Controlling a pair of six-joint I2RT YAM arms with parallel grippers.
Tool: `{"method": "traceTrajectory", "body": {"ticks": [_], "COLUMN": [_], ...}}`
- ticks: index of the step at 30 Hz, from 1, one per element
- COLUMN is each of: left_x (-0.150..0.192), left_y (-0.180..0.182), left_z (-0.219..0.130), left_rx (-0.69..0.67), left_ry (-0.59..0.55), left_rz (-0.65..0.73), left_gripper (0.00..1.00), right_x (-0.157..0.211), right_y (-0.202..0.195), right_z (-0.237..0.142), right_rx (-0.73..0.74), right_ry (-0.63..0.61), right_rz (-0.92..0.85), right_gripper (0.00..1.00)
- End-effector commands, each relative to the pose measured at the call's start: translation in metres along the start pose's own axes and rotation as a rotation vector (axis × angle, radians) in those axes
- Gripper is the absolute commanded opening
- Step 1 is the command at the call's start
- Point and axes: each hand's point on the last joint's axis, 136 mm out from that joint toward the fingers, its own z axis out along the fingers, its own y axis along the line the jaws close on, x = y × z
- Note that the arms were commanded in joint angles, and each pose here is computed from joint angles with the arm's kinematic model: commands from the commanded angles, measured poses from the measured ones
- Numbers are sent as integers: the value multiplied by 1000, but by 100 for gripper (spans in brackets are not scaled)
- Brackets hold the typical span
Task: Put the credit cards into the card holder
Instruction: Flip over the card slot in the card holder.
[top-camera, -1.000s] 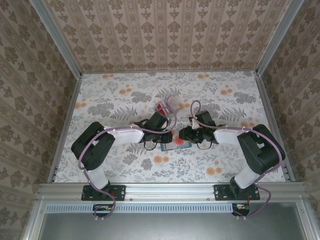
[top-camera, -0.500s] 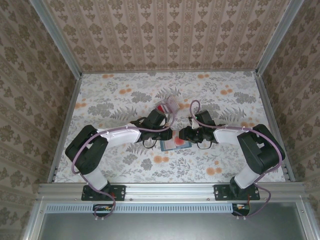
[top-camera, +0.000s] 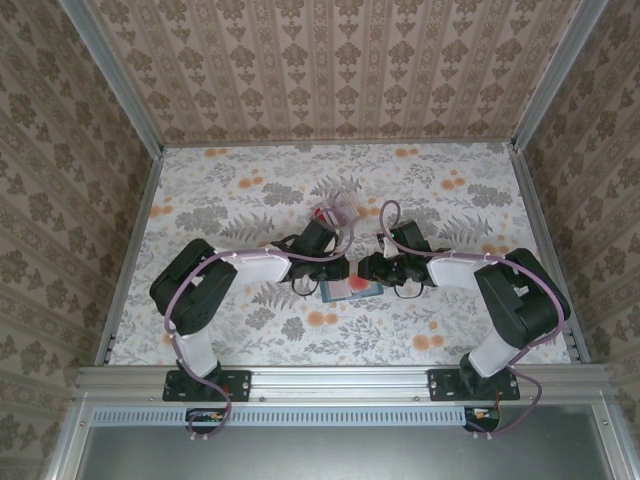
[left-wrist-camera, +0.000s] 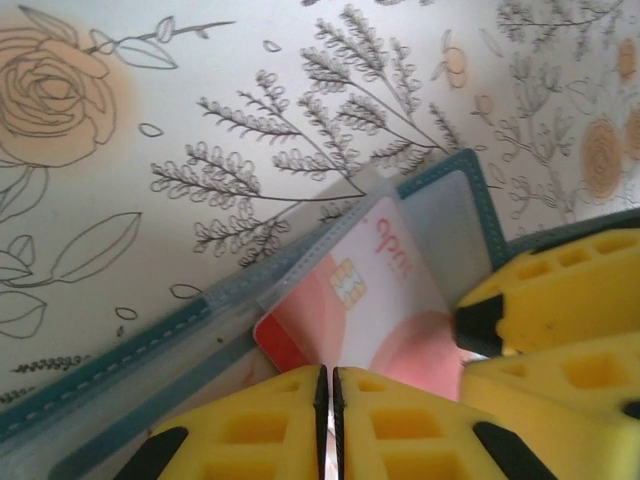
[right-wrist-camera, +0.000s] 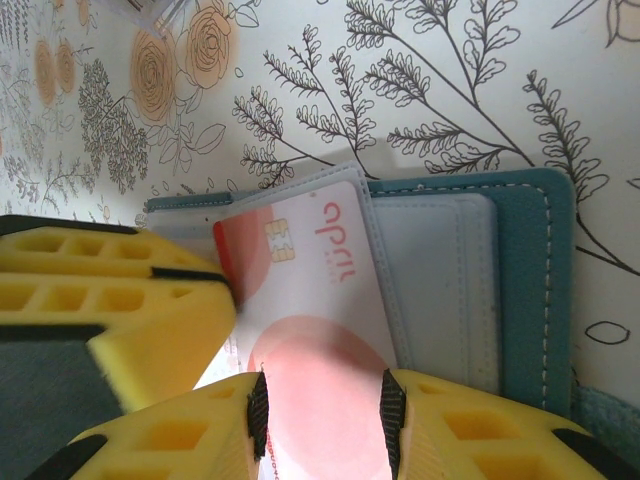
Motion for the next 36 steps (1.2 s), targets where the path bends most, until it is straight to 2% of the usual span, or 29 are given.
{"method": "traceTrajectory", "body": {"ticks": [1,12,33,36], "left_x": [7,26,26,26], "left_y": [20,44,43,43], "left_z": [7,10,12,12], "left_rx": [-46,-105,-101,-100], "left_ry": [23,53,59,59], "left_rz": [-65,-115,-115,-117], "left_gripper": [13,12,11,11], "right_x": [8,-11,-3,-1], "right_y": [-15,-9,29,32], "right_z": [-3,-23,-5,-2], "right_rx": [64,127,-81,-106], "right_ry": [17,-31,37,45], "right_rz": [10,-56,-25,-13], "right_gripper": [38,41,42,39]}}
